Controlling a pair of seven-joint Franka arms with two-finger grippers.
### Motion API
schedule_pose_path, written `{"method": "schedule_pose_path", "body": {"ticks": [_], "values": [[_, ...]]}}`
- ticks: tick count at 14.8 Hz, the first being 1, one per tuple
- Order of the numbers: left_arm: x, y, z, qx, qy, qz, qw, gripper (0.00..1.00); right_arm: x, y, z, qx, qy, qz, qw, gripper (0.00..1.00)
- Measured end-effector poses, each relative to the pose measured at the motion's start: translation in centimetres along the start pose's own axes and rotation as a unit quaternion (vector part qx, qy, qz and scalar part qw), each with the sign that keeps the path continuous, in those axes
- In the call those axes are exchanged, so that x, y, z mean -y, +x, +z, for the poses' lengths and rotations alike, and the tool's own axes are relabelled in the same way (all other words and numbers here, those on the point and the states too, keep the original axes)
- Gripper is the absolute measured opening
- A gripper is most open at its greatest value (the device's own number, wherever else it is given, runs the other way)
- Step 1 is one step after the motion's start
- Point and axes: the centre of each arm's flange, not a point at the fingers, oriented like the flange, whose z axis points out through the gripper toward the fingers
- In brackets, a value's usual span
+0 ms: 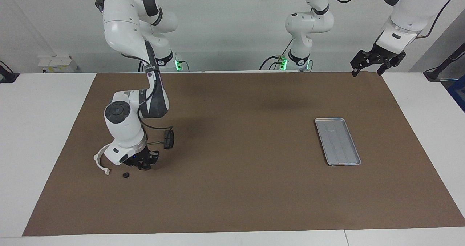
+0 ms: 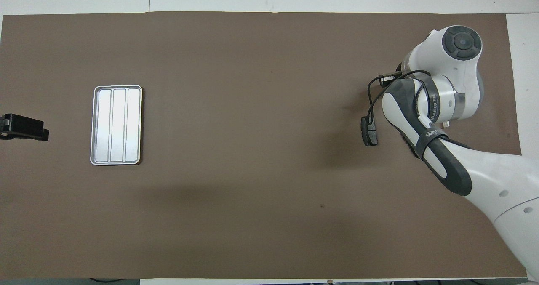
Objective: Place bearing gear from tray to pile
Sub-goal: 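Carry the gear to the white arc and release it with the right gripper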
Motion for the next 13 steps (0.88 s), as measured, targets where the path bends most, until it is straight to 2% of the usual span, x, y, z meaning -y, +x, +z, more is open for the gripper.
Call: {"method": "schedule_pose_path", "body": {"ticks": [7, 9, 13], "values": [[0.0, 0.0, 0.0, 0.0, 0.0, -0.001, 1.0, 1.0, -0.2, 0.0, 0.9, -0.002, 0.0, 0.001, 1.0, 0.35], [0.0, 0.0, 0.0, 0.0, 0.0, -0.012, 1.0, 1.0, -0.2, 0.0, 0.9, -0.002, 0.0, 0.001, 1.0, 0.5], [0.0, 0.0, 0.0, -0.001, 0.0, -0.02, 1.0, 1.0, 0.4, 0.2, -0.1, -0.01, 0.002, -0.003, 1.0, 0.92]]}}
